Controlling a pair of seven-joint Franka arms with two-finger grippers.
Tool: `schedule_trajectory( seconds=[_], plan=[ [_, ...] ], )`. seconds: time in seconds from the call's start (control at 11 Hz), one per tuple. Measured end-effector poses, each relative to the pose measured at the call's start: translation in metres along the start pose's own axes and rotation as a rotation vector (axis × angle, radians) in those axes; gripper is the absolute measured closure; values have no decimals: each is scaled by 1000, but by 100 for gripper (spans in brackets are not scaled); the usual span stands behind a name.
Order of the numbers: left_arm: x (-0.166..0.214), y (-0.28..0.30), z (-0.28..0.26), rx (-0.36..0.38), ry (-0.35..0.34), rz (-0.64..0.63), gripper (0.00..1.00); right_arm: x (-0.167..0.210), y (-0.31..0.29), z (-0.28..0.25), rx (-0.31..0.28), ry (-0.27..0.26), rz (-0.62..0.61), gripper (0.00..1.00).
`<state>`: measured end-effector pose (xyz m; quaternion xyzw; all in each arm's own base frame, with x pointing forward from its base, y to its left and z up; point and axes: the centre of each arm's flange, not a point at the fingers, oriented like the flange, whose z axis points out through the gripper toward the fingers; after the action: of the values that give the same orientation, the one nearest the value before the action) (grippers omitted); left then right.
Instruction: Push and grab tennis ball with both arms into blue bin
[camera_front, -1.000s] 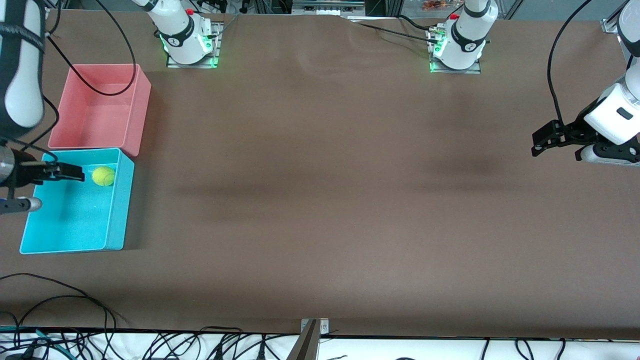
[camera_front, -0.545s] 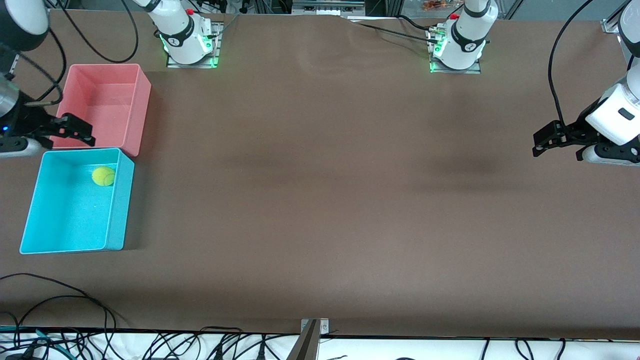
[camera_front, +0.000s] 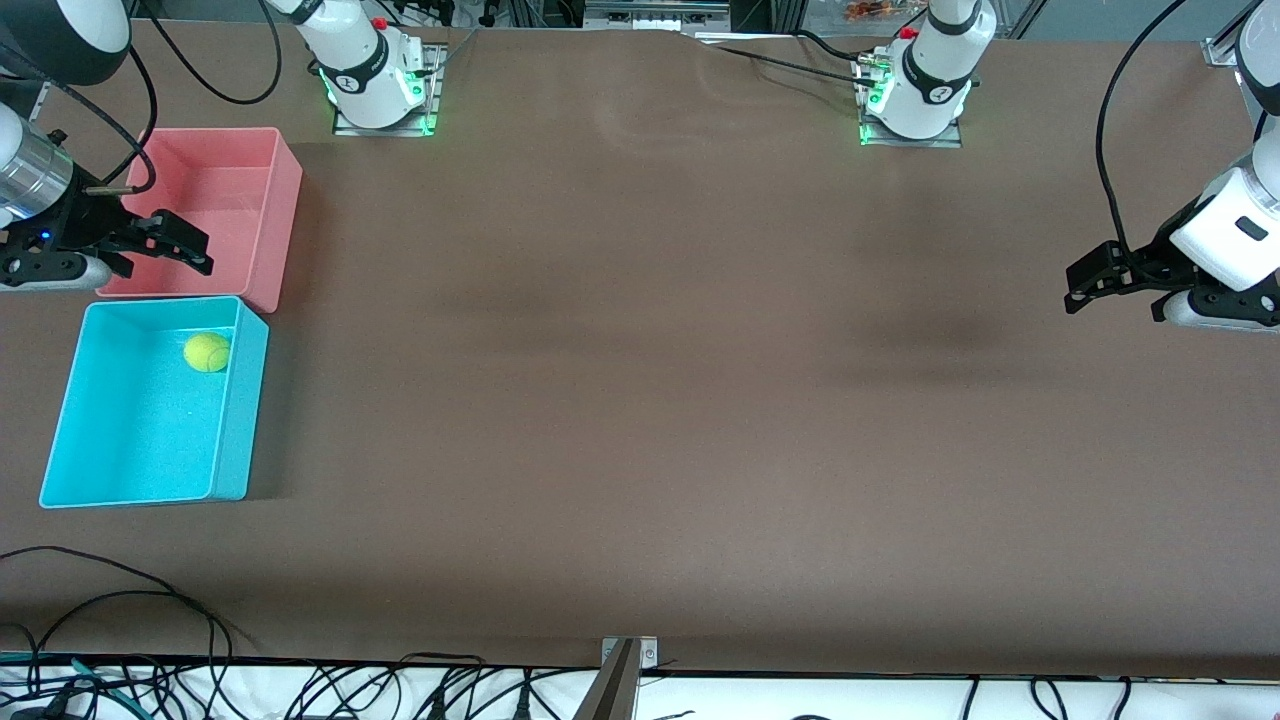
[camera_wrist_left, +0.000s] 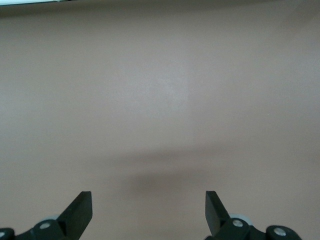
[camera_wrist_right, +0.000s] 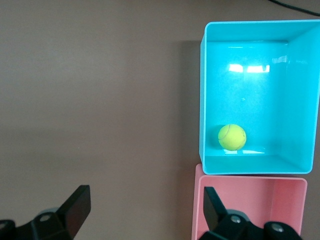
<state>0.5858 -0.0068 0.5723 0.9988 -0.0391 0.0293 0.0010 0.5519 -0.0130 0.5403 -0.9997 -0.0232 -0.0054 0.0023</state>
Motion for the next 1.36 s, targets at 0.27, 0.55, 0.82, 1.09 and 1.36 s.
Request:
schedule_trajectory(
  seconds=[0.27, 0.55, 0.82, 1.09, 1.36],
  plan=[
    [0, 0, 0, 0, 0, -1, 0, 10, 1, 1, 0, -11, 1, 0],
    [0, -1, 0, 0, 0, -2, 0, 10, 6, -16, 0, -5, 10, 0],
    [0, -2, 0, 0, 0, -4, 0, 10, 3, -22, 0, -11, 5, 0],
    [0, -3, 0, 0, 0, -5, 0, 9, 4, -24, 1, -19, 7, 0],
    [0, -3, 0, 0, 0, -5, 0, 9, 2, -23, 1, -22, 2, 0]
  ],
)
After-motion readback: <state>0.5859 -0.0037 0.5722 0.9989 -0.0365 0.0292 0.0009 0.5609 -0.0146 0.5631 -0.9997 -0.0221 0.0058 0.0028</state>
